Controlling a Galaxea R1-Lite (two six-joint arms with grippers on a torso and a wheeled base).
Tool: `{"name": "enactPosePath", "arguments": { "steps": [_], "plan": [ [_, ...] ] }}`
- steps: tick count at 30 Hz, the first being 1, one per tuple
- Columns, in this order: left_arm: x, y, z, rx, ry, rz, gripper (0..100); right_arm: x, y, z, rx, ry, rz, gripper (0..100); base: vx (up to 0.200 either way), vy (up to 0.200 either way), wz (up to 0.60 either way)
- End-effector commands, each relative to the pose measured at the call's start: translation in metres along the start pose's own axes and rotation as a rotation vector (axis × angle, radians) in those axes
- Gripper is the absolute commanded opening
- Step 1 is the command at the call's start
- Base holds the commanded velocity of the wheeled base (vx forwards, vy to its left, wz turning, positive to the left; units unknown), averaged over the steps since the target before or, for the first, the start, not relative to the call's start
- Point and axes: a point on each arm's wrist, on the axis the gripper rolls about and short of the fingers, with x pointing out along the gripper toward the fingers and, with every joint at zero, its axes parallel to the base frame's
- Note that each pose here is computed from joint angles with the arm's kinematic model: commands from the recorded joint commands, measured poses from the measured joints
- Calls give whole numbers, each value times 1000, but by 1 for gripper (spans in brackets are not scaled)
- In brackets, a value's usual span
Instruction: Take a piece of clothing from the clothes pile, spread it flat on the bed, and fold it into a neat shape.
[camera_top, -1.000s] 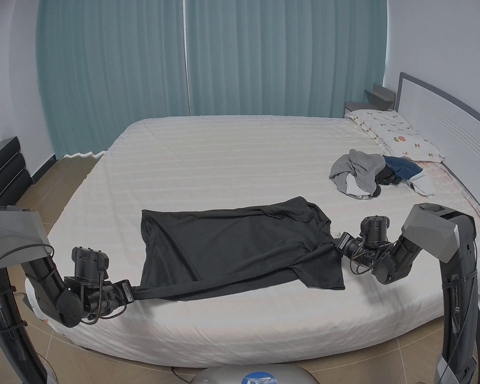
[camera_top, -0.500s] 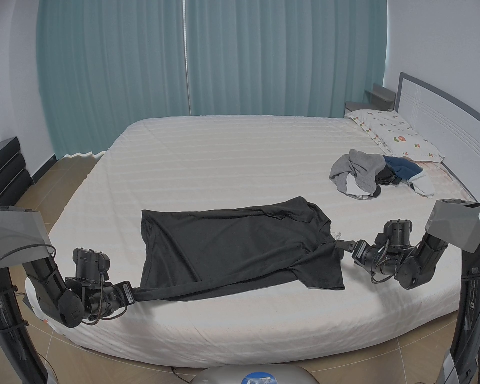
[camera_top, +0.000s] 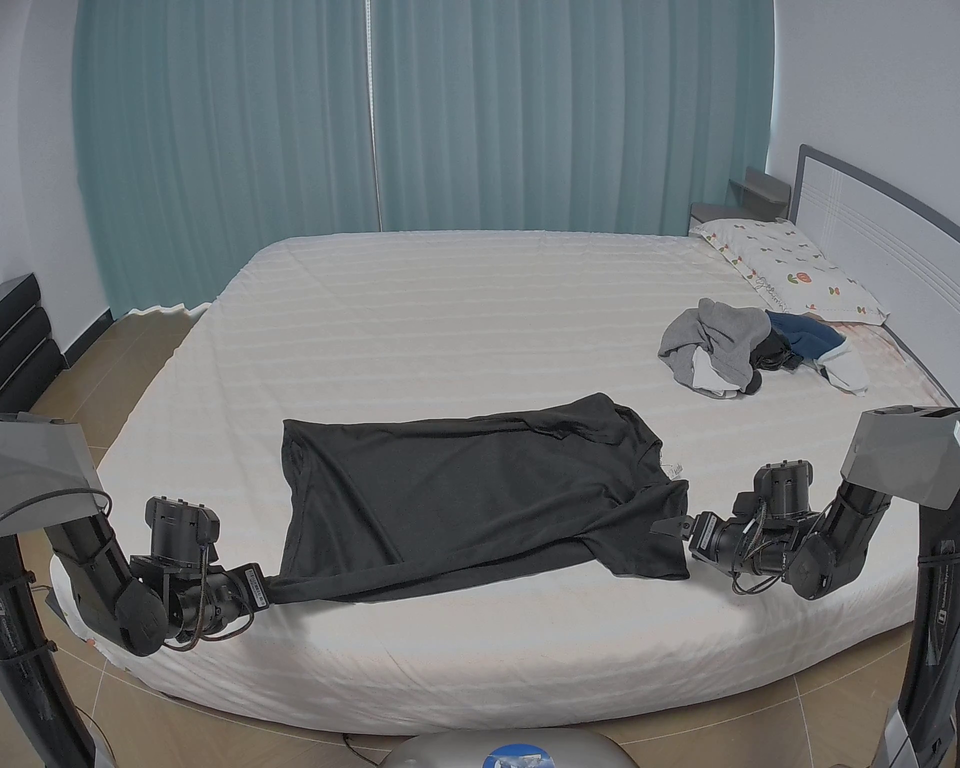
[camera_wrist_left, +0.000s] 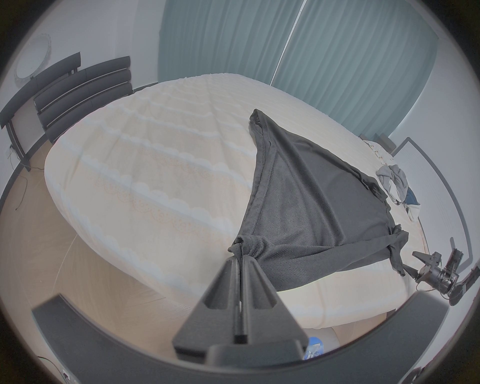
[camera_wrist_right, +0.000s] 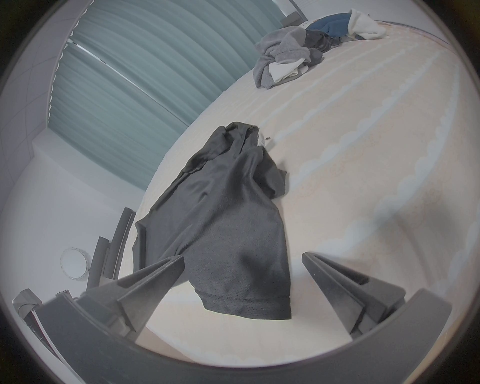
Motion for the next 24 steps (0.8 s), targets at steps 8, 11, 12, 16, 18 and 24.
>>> {"name": "enactPosePath", "arguments": {
  "steps": [8,11,12,16,18,24],
  "plan": [
    [1,0,0,0,2,1,0,12,-3,-9,-9,28,-7,100,0,0,0],
    [1,0,0,-2,0,1,0,12,-4,-11,-27,36,-18,0,0,0,0],
    [1,0,0,-2,0,1,0,10,-4,-12,-35,43,-23,0,0,0,0],
    [1,1,1,-3,-2,2,0,2,-6,-13,-52,47,-50,0,0,0,0],
    [0,1,1,-2,-5,3,0,-9,-9,-13,-39,52,-71,0,0,0,0],
    [-1,2,1,3,-7,8,0,-41,-4,-21,-29,75,-80,0,0,0,0]
  ]
}}
